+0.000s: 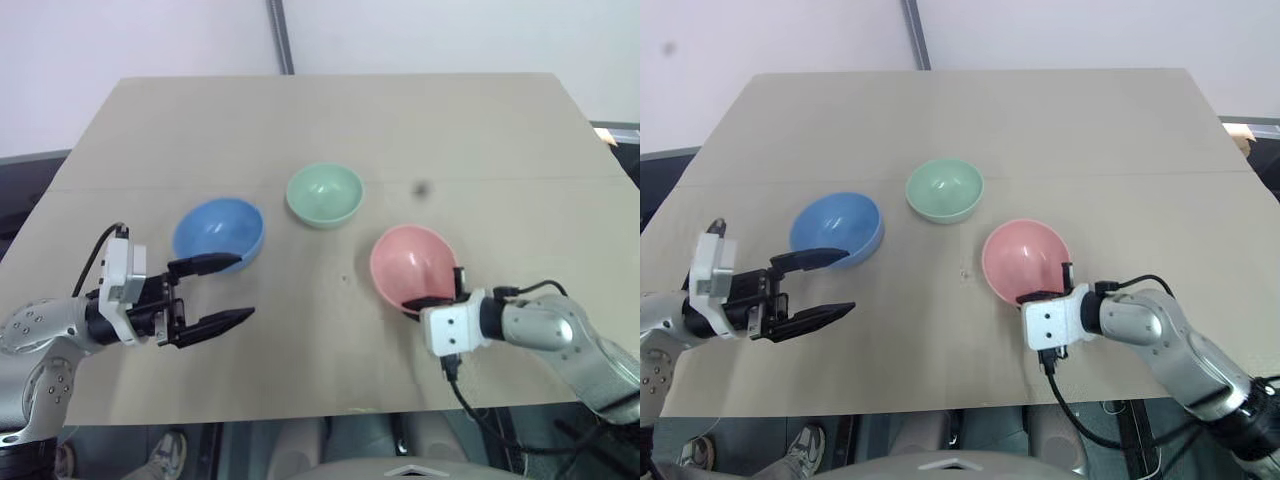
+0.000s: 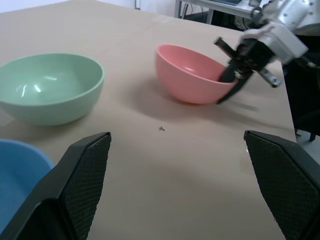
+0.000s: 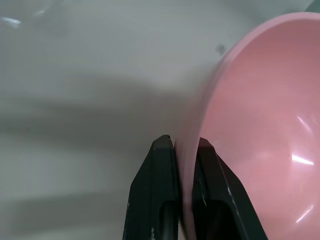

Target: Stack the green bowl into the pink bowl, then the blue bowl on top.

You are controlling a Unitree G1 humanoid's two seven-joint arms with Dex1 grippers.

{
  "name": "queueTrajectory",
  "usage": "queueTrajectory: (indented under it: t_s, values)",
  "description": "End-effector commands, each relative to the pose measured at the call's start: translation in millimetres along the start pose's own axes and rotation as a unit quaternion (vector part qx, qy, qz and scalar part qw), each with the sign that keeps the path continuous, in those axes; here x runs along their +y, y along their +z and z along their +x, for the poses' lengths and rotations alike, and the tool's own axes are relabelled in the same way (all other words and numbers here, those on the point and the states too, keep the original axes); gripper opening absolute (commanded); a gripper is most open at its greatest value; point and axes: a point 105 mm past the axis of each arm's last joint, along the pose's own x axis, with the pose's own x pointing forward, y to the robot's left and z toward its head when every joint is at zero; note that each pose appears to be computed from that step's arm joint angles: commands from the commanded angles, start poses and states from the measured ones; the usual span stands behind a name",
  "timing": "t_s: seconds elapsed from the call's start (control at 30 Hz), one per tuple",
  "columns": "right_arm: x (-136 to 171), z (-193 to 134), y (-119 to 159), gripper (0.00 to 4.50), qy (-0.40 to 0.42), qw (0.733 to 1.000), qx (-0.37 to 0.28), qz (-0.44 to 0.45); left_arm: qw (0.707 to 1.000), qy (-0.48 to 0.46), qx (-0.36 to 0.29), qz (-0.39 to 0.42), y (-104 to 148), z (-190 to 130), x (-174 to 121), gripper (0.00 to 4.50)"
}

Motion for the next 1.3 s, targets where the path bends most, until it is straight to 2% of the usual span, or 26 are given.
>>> queueTrajectory:
  t_s: [0.03,0.2,0.37,0.57,0.67,1.13,1.17,1.2,1.3]
  values:
    - [-2,7,17,0.04,0.007,0.999,-0.03,-0.021,1.0,0.01,0.003,0.02,9,-12,2,4.5]
    - [-4,14,33,0.04,0.029,0.998,-0.058,-0.028,1.0,0.014,0.007,0.018,5,-15,2,4.5]
    - [-6,15,38,0.04,0.054,0.994,-0.094,0.034,1.0,0.009,0.002,0.017,5,-12,1,4.5]
    - [-26,23,35,0.04,0.043,0.985,-0.109,0.127,1.0,0.005,-0.002,0.016,7,-9,-1,4.5]
    - [-27,27,34,0.04,0.042,0.983,-0.107,0.146,1.0,0.005,-0.003,0.016,7,-8,-1,4.5]
    - [-8,25,40,0.04,0.108,0.982,-0.11,0.108,1.0,0.005,-0.004,0.017,10,-5,0,4.5]
    - [-8,26,40,0.92,0.107,0.982,-0.111,0.108,1.0,0.005,-0.004,0.018,10,-4,0,4.5]
    - [-9,26,41,1.28,0.106,0.982,-0.112,0.107,1.0,0.004,-0.004,0.019,10,-4,0,4.5]
    - [-15,26,44,2.79,0.092,0.981,-0.122,0.118,1.0,0.004,-0.005,0.02,11,-3,1,4.5]
